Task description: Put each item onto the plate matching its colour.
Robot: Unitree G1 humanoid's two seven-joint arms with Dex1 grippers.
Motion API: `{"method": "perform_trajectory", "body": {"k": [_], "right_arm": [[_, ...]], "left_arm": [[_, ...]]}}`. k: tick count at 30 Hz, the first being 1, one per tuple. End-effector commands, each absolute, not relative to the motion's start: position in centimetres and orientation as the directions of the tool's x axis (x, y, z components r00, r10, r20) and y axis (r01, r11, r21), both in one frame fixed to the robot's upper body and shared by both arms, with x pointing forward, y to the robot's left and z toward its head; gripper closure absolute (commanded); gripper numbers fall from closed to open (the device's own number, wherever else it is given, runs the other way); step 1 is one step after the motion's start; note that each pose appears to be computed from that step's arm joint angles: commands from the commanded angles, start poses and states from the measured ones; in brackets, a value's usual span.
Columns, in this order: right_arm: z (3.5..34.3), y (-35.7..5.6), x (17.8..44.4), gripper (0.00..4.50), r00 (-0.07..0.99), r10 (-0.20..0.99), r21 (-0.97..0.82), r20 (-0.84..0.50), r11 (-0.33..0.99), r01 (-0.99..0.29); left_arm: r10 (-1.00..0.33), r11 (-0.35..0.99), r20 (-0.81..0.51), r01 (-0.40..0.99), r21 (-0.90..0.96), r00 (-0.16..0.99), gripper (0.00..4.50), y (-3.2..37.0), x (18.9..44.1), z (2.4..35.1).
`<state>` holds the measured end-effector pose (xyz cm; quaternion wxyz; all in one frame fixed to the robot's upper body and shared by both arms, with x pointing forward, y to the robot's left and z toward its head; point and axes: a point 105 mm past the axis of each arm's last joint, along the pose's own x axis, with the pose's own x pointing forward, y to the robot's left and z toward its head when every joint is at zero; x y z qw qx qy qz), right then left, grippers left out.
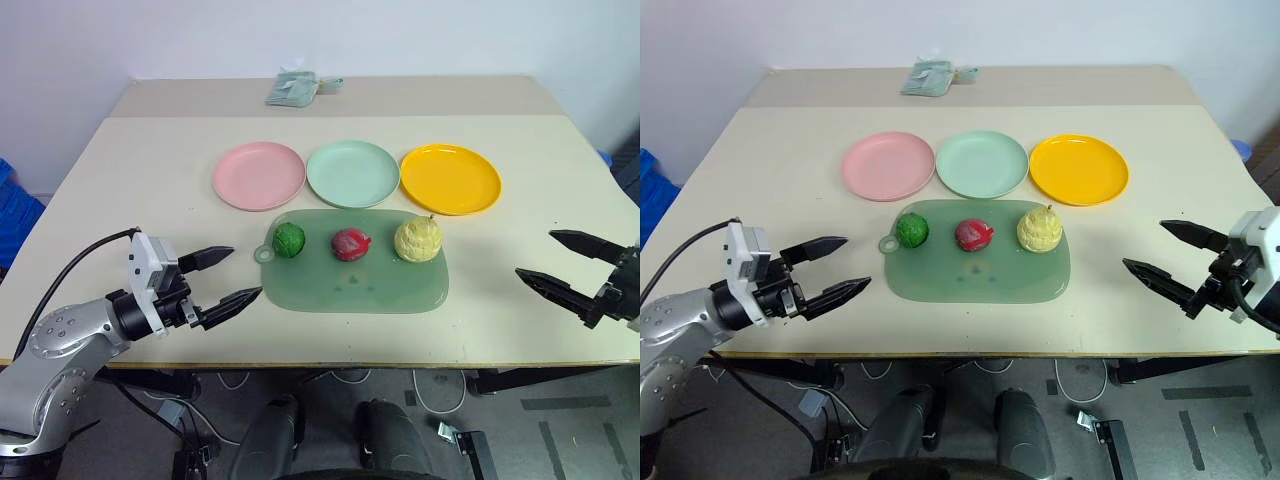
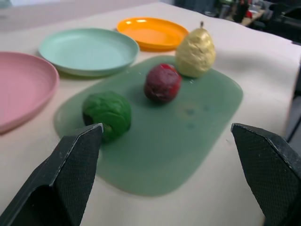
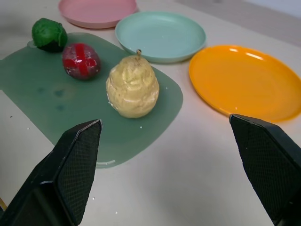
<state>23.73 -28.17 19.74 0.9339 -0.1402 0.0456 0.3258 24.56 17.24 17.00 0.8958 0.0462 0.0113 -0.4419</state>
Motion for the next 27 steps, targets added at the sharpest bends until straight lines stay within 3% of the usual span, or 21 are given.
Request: {"method": "perform_trajectory", "body": {"k": [1,6,14,27], "right_arm": [[21.0,-25.7,24.1,0.06,0.726,0.674,-0.285,-0.137,0.675,-0.681],[22.3,-22.3,25.4,0.06,0.622,0.777,-0.316,-0.094,0.57,-0.759],[23.1,-18.8,26.2,0.06,0.452,0.885,-0.337,-0.108,0.395,-0.855],[22.3,-18.1,26.4,0.06,0.418,0.897,-0.343,-0.141,0.352,-0.871]], "left_arm": [[-0.788,0.61,-0.048,0.789,0.08,0.614,0.0,16.5,24.9,18.0],[-0.677,0.706,-0.18,0.699,0.114,0.714,0.0,17.0,27.2,17.3],[-0.661,0.73,-0.218,0.683,0.037,0.718,0.0,15.6,30.4,18.9],[-0.635,0.747,-0.323,0.665,-0.026,0.701,0.0,12.7,32.5,17.0]]}}
